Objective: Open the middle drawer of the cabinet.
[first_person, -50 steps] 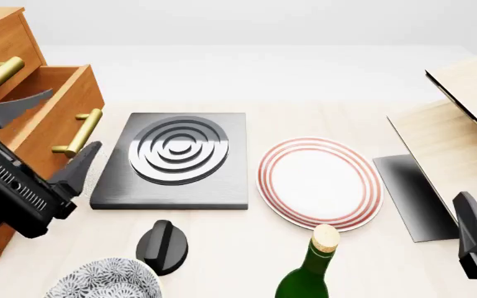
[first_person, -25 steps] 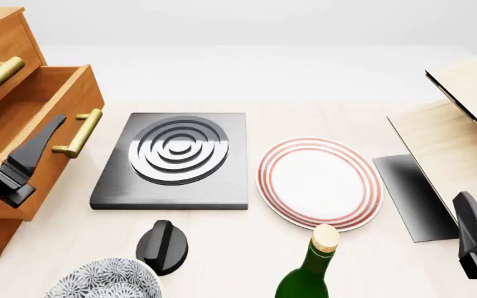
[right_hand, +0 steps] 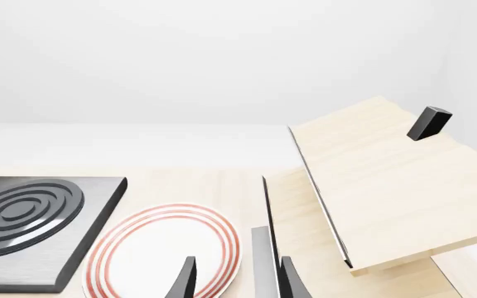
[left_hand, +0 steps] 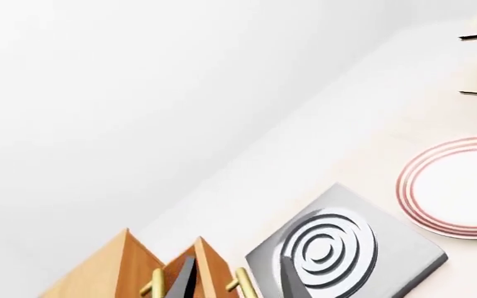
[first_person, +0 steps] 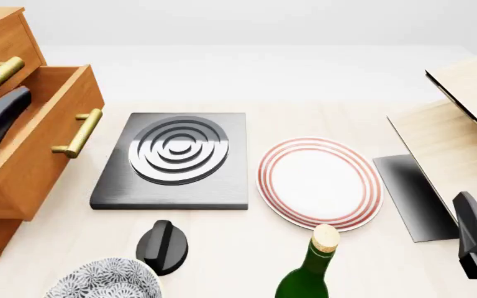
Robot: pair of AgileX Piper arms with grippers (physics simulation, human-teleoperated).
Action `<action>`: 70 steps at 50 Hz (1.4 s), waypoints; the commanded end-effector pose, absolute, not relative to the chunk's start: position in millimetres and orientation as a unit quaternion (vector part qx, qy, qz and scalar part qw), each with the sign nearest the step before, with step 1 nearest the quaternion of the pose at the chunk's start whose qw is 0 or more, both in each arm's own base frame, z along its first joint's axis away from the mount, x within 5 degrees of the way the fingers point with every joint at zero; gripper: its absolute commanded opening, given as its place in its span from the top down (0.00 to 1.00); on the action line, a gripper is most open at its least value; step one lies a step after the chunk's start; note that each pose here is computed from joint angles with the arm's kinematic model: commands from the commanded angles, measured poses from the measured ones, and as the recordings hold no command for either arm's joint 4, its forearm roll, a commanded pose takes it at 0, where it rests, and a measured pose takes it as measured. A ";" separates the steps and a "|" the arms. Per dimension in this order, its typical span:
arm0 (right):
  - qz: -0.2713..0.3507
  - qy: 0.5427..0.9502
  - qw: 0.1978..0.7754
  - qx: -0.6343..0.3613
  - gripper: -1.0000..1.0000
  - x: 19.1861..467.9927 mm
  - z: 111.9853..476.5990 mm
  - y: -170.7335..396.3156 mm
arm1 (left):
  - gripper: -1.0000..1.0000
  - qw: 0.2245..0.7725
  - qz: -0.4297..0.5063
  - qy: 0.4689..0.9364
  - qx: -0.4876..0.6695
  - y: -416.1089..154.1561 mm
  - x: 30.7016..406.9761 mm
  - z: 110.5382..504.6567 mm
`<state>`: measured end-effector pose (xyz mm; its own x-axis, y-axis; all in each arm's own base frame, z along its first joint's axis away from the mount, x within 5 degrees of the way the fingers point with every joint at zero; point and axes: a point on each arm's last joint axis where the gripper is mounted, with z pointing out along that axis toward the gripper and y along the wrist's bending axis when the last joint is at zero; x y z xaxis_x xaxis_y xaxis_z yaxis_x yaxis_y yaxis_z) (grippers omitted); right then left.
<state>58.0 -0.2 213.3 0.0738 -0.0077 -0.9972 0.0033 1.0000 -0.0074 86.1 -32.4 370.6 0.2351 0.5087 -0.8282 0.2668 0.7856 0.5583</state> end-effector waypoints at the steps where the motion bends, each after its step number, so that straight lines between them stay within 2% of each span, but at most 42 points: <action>1: -0.003 0.680 0.734 -0.001 0.00 57.6 213.4 -0.1 | 0.00 0.727 0.054 0.623 0.283 -26.0 70.7 385.3; 13: -0.003 0.680 0.734 -0.001 0.00 57.6 213.4 -0.1 | 0.00 0.721 0.044 0.644 0.252 -21.6 67.0 395.1; 14: -0.003 0.680 0.734 -0.001 0.00 57.6 213.4 -0.1 | 0.00 0.715 0.034 0.658 0.234 -20.6 67.9 399.8; 34: -0.003 0.679 0.734 -0.001 0.00 57.6 213.4 -0.1 | 0.00 0.674 -0.016 0.725 0.140 -17.8 81.6 416.9; 70: -0.003 0.680 0.734 -0.001 0.00 57.6 213.4 -0.1 | 0.00 0.658 -0.004 0.751 0.048 -7.4 105.6 411.5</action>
